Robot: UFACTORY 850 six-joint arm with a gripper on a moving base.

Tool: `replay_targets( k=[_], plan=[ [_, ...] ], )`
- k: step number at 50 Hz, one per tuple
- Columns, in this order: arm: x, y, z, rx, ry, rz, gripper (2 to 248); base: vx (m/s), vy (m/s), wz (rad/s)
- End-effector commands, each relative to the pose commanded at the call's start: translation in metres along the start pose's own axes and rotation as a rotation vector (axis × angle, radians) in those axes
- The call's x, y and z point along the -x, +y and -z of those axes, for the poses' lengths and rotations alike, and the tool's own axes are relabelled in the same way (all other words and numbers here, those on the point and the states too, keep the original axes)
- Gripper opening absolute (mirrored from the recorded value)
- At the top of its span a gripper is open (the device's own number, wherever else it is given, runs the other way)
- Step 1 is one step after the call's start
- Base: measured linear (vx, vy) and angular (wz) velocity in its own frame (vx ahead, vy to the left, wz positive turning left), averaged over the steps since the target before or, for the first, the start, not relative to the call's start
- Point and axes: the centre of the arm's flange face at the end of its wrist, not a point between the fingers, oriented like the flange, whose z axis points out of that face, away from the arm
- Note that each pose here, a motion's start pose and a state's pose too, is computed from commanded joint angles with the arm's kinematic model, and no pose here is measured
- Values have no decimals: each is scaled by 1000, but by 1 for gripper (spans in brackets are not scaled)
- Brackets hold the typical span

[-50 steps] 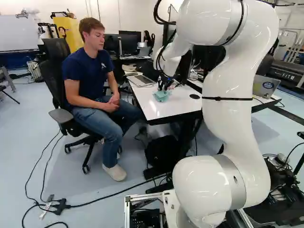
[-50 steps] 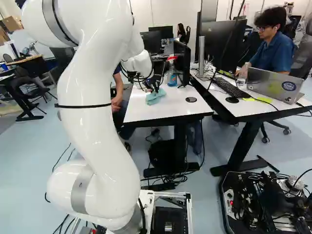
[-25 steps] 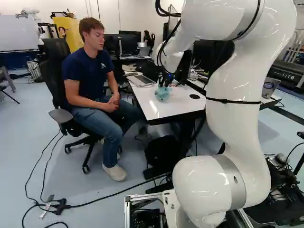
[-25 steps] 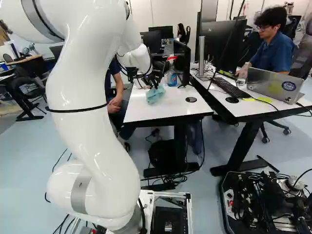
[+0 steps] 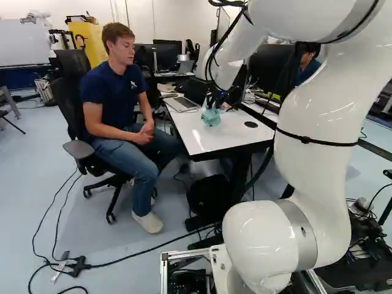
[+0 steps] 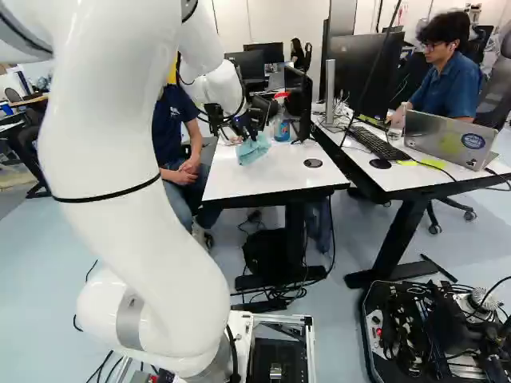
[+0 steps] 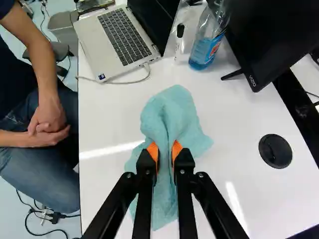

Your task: Clean the table with the green towel

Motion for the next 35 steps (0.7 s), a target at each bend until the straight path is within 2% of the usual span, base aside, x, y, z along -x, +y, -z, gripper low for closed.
replay_targets(
  k=[35],
  plan=[
    [49,15,47,20,-3,-25,51,0,0,0]
  ],
)
